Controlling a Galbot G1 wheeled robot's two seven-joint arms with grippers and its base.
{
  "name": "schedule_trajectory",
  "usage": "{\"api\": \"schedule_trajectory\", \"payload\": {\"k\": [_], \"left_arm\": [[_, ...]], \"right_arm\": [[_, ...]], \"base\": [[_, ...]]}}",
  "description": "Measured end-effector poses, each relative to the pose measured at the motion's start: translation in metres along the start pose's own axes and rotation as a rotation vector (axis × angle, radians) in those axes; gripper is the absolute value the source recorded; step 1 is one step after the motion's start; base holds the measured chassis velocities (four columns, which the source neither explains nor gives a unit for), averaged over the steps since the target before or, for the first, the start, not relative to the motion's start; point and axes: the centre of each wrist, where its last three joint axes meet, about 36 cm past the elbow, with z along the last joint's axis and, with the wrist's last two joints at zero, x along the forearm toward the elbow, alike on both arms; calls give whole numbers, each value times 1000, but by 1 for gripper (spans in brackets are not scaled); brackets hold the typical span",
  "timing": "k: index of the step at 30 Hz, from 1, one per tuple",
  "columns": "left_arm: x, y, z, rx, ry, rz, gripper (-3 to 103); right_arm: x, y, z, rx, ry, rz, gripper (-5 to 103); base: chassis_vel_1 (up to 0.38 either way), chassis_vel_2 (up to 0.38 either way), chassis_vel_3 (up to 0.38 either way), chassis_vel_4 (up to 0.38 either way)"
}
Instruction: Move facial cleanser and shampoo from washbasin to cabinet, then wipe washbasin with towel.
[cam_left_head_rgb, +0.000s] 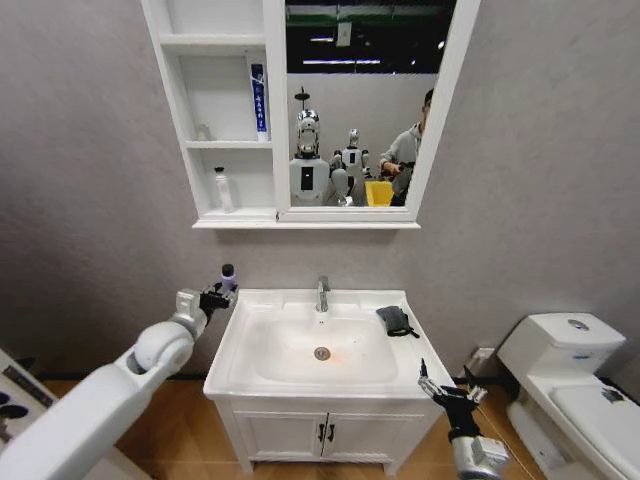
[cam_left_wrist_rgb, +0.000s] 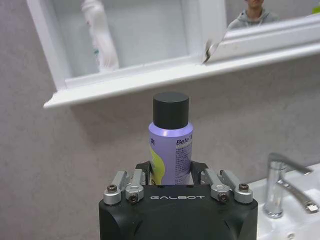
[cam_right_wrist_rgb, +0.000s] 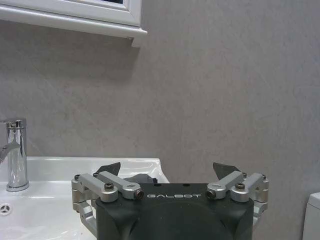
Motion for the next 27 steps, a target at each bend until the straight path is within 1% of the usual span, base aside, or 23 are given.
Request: {"api": "schedule_trajectory", "payload": {"k": [2, 3, 5, 6, 8, 9, 10, 11, 12, 14, 15, 16, 17, 19, 20, 21, 23, 24, 26, 27], "left_arm": [[10, 2, -33, 8, -30, 22, 42], [10, 2, -33, 8, -30, 22, 42], [8, 11, -64, 37, -40, 24, 42], [8, 11, -64, 37, -40, 24, 42], [7, 22, -105, 76, -65, 33, 42], [7, 22, -105, 76, -65, 33, 42], [5, 24, -115, 85, -67, 34, 42], [1, 27, -136, 103, -72, 40, 42], [1, 27, -136, 103, -72, 40, 42], [-7, 30, -164, 140, -66, 50, 42], [-7, 30, -164, 140, -66, 50, 42], [-16, 31, -184, 161, -61, 53, 42], [-16, 31, -184, 161, -61, 53, 42], [-36, 32, -199, 184, -33, 47, 42], [-45, 33, -202, 190, -20, 39, 42], [-45, 33, -202, 190, -20, 39, 42], [-60, 37, -206, 207, 6, 23, 42], [-60, 37, -206, 207, 6, 23, 42], [-78, 40, -209, 227, 30, 9, 42], [-78, 40, -209, 227, 30, 9, 42]], "right_arm": [[1, 3, 0, -3, -2, -3, 100], [1, 3, 0, -3, -2, -3, 100], [1, 8, 1, -2, -5, -11, 100], [1, 8, 1, -2, -5, -11, 100], [1, 11, 2, -5, -8, -16, 100], [1, 11, 2, -5, -8, -16, 100], [1, 11, 2, -6, -9, -16, 100], [1, 12, 2, -6, -11, -17, 100], [1, 12, 2, -6, -11, -17, 100], [1, 11, 3, -7, -13, -16, 100], [1, 11, 3, -7, -13, -16, 100], [0, 10, 3, -5, -16, -13, 100], [0, 10, 3, -5, -16, -13, 100], [1, 7, 3, -3, -21, -3, 100], [2, 6, 3, -3, -21, -1, 100], [2, 6, 3, -3, -21, -1, 100], [3, 4, 4, -3, -23, 2, 100], [3, 4, 4, -3, -23, 2, 100], [2, 3, 5, -6, -23, 5, 100], [2, 3, 5, -6, -23, 5, 100]], "base": [[0, 0, 0, 0], [0, 0, 0, 0], [0, 0, 0, 0], [0, 0, 0, 0], [0, 0, 0, 0], [0, 0, 0, 0], [0, 0, 0, 0], [0, 0, 0, 0], [0, 0, 0, 0], [0, 0, 0, 0], [0, 0, 0, 0], [0, 0, 0, 0], [0, 0, 0, 0], [0, 0, 0, 0], [0, 0, 0, 0], [0, 0, 0, 0], [0, 0, 0, 0], [0, 0, 0, 0], [0, 0, 0, 0], [0, 0, 0, 0]]}}
